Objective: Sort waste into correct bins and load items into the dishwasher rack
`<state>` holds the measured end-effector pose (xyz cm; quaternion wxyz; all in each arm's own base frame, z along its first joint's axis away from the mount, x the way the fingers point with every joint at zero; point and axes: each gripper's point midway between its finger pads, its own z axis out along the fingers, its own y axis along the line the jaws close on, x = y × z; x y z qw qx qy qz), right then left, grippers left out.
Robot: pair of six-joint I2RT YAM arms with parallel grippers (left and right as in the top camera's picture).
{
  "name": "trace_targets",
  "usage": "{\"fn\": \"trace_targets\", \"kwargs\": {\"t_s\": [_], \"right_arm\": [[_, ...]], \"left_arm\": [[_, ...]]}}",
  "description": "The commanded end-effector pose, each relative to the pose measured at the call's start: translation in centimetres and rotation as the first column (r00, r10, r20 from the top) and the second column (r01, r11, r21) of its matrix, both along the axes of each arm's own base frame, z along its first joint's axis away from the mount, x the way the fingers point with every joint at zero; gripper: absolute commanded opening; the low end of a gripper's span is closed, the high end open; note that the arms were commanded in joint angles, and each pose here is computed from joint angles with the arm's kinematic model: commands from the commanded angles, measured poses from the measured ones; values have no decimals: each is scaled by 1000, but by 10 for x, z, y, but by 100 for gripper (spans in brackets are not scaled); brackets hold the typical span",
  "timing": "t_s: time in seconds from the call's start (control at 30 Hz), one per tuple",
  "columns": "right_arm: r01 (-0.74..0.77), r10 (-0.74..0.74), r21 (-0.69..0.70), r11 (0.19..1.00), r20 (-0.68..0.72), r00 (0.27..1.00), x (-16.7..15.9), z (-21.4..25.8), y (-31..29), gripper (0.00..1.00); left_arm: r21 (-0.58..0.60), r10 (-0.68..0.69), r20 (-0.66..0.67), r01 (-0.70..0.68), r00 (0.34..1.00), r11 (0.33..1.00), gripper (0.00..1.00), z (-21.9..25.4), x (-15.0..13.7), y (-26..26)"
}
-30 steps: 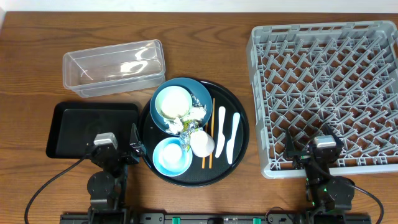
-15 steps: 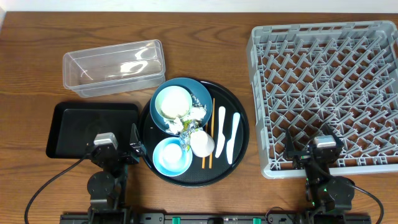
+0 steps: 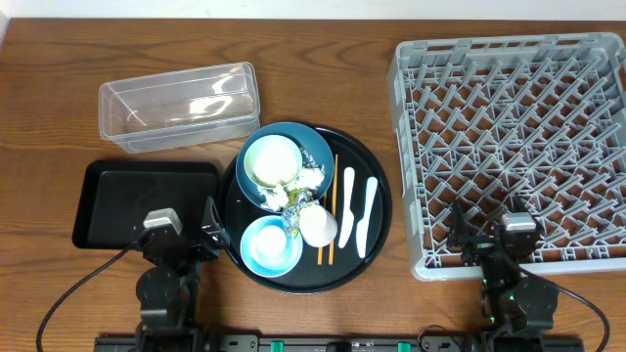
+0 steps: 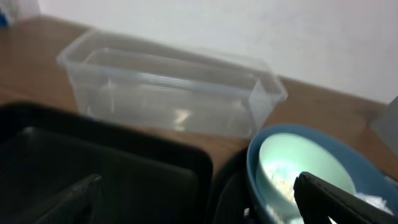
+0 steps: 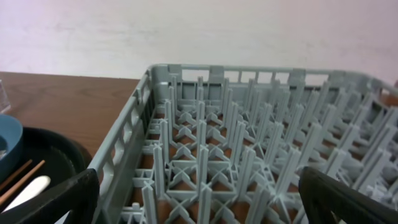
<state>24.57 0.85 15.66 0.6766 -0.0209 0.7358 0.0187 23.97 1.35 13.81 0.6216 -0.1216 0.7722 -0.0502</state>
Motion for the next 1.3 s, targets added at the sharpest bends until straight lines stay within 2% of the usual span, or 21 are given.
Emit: {"fn": "trace_targets", "kwargs": {"t_s": [0.0,0.13,0.37,0.5,0.7,0.9,1.0,1.2,1.27], "right_arm": [[13,-14,53,999,12,1000,-4,19,-1,99],[17,-16,53,998,-17,1000,-7,34,-2,99],[14,-7,53,998,-127,992,1,63,0,99],[-6,22,62,998,-256,966,11,75,5,99],[0,28,56,998,-494,869,24,77,5,99],[-8,53,78,997,-589,807,35,67,10,99],[-56,122,128,990,-602,789,37,62,22,99],[-221,260,138,965,-560,787,42,73,51,99],[-251,270,113,961,-560,783,45,76,60,99]], "left_arm": [[-16,12,-35,-13,999,1000,98,10,-3,2],[-33,-39,-99,36,994,999,98,24,-3,-7],[-62,-75,-315,58,946,996,98,36,-3,-13],[-83,-91,-464,59,881,995,98,43,-4,-16],[-103,-98,-675,38,731,994,98,50,-14,-17],[-133,-125,-754,38,645,990,98,40,-14,-22],[-134,-126,-773,33,621,990,98,35,-15,-22],[-143,-134,-784,34,606,989,98,31,-16,-23],[-201,-199,-757,68,622,977,98,35,-10,-35]]}}
